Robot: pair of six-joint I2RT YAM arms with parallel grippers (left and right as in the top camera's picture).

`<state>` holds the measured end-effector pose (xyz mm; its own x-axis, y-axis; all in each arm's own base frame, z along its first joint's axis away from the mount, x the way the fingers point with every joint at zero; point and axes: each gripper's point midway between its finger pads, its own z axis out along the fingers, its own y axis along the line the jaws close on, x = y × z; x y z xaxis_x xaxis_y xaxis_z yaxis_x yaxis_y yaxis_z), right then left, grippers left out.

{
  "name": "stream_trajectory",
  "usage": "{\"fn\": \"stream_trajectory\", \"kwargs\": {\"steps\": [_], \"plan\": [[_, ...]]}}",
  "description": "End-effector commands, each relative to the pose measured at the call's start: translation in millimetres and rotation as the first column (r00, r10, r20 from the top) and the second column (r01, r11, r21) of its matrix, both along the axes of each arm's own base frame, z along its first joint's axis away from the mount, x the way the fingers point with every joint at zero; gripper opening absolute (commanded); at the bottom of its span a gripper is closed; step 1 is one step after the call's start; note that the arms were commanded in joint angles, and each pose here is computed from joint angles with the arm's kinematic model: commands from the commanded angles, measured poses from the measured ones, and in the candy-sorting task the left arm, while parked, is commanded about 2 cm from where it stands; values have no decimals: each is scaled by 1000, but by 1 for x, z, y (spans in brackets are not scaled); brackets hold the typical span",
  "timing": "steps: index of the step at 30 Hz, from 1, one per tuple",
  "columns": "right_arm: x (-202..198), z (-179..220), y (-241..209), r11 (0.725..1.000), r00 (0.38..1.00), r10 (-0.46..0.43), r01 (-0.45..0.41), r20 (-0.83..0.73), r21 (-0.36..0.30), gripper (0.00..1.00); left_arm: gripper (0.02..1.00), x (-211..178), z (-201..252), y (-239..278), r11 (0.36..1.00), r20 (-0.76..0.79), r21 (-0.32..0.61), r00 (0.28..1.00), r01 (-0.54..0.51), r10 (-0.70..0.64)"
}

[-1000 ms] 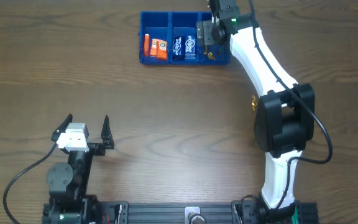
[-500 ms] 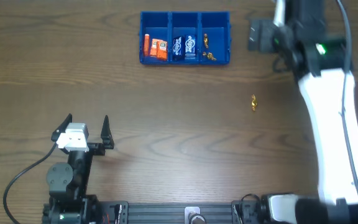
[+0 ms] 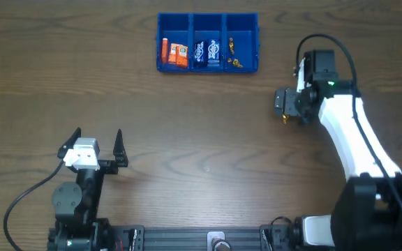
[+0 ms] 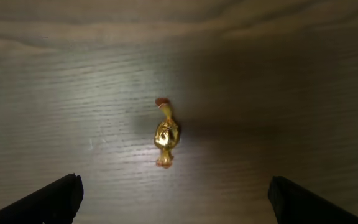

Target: Sort Candies Into Trays

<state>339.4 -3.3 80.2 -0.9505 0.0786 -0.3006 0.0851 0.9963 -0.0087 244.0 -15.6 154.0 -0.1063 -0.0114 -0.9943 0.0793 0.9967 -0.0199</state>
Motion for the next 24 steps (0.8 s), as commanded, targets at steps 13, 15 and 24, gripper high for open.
{"fn": "stream_trajectory", "kwargs": {"steps": [13,15,24], "plan": [[6,-68,2,999,990,39,-39,-133,9,912,998,-1,-16,-1,1000,-46,6,999,10,-10],[4,-68,2,999,990,39,-39,-138,9,886,998,-1,-16,-1,1000,-46,6,999,10,-10],[-3,-76,1,999,987,39,-38,-153,9,812,996,-1,-16,-1,1000,-46,6,999,10,-10]]}}
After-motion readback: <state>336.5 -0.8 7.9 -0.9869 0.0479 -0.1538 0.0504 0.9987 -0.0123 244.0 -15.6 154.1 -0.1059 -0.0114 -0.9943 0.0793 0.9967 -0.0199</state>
